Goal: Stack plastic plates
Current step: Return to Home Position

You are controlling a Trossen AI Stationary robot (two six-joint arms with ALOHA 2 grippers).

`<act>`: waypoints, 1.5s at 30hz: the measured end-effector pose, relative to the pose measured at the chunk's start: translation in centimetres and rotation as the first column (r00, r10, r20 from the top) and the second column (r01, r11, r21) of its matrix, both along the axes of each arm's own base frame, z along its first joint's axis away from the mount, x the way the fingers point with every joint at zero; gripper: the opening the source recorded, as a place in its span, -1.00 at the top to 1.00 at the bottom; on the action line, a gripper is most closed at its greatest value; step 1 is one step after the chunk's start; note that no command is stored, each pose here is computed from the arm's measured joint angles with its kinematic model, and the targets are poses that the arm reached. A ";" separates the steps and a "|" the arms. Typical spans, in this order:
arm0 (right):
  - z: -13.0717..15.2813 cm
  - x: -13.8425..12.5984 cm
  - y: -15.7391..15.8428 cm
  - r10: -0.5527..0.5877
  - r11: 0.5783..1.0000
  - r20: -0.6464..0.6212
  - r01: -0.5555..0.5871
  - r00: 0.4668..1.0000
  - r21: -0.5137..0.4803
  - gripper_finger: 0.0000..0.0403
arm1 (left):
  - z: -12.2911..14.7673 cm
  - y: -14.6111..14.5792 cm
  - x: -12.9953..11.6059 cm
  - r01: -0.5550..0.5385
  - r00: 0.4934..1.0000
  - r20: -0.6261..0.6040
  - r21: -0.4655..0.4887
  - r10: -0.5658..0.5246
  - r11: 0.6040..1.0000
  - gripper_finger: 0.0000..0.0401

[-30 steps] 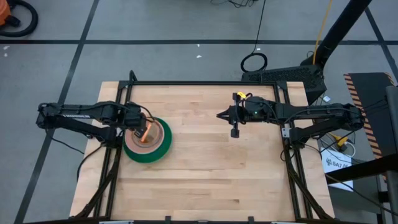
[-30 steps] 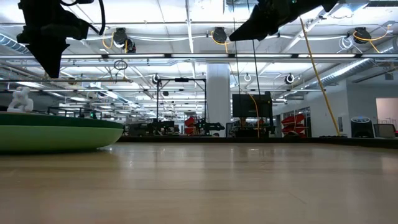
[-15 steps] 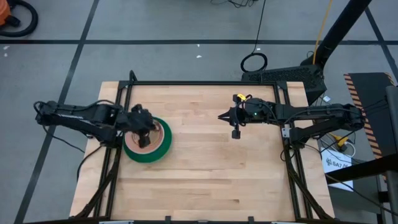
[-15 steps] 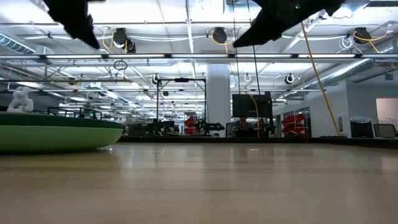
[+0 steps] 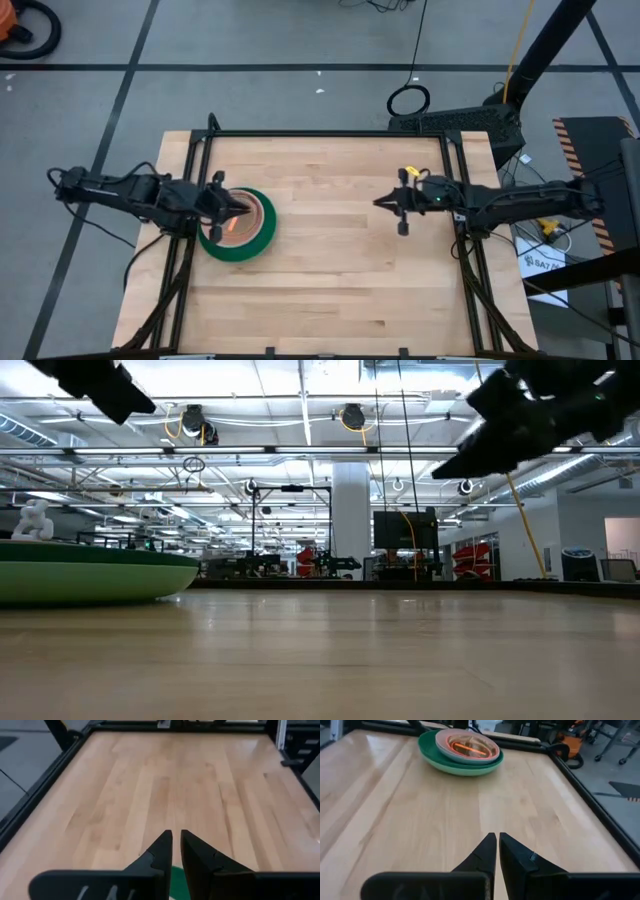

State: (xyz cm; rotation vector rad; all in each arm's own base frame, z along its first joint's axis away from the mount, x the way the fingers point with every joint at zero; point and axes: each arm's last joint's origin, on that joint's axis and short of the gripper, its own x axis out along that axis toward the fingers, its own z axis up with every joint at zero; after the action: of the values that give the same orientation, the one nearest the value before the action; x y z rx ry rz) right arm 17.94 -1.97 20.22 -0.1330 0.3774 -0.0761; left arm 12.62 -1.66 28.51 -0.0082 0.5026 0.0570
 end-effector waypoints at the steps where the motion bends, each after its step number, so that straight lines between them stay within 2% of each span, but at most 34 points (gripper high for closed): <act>1: -0.3 -0.6 0.1 -0.003 1.000 0.009 0.002 1.000 0.006 0.92 | -0.4 0.0 -0.3 0.000 1.000 0.017 -0.003 0.000 1.000 0.77; 5: -1.2 -2.6 0.3 -0.015 0.999 0.061 0.013 0.998 0.031 0.92 | -1.6 0.2 -1.2 0.001 0.997 0.075 -0.012 0.000 1.000 0.77; 12: -2.7 -5.3 0.6 -0.029 0.998 0.118 0.023 0.993 0.050 0.92 | -2.0 0.6 -3.1 0.002 0.983 0.184 -0.030 0.003 1.000 0.77; 16: -3.3 -6.5 0.6 -0.062 0.996 0.117 0.054 0.991 0.066 0.92 | -2.1 0.8 -3.8 -0.036 0.962 0.268 -0.081 0.056 0.996 0.77; 22: -5.0 -7.5 0.7 -0.068 0.997 0.169 0.064 0.983 0.030 0.92 | -5.2 0.8 -3.6 -0.054 0.939 0.330 -0.135 0.097 0.989 0.77; 26: -4.2 -7.7 0.8 -0.043 0.999 0.275 0.034 0.960 0.036 0.92 | -7.5 0.7 -3.2 -0.051 0.926 0.364 -0.154 0.104 0.987 0.77; 30: -4.0 -7.8 0.8 -0.015 1.000 0.291 0.011 0.957 0.014 0.92 | -9.4 0.7 -2.9 -0.051 0.923 0.368 -0.166 0.110 0.985 0.77; 39: -4.1 -7.7 0.9 0.005 1.000 0.288 0.005 0.958 -0.031 0.92 | -12.4 0.2 -2.3 0.103 0.905 0.422 -0.103 -0.051 0.989 0.77; 45: -4.1 -7.7 0.8 0.021 0.997 0.277 0.001 0.961 -0.079 0.92 | -12.5 0.1 -2.2 0.131 0.906 0.411 -0.037 -0.105 0.991 0.77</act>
State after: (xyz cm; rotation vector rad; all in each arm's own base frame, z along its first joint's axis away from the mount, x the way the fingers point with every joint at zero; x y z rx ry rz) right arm 10.21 -1.12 16.09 -0.1991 0.0931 -0.0983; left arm 10.37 -1.60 15.99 -0.0509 0.0837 -0.0799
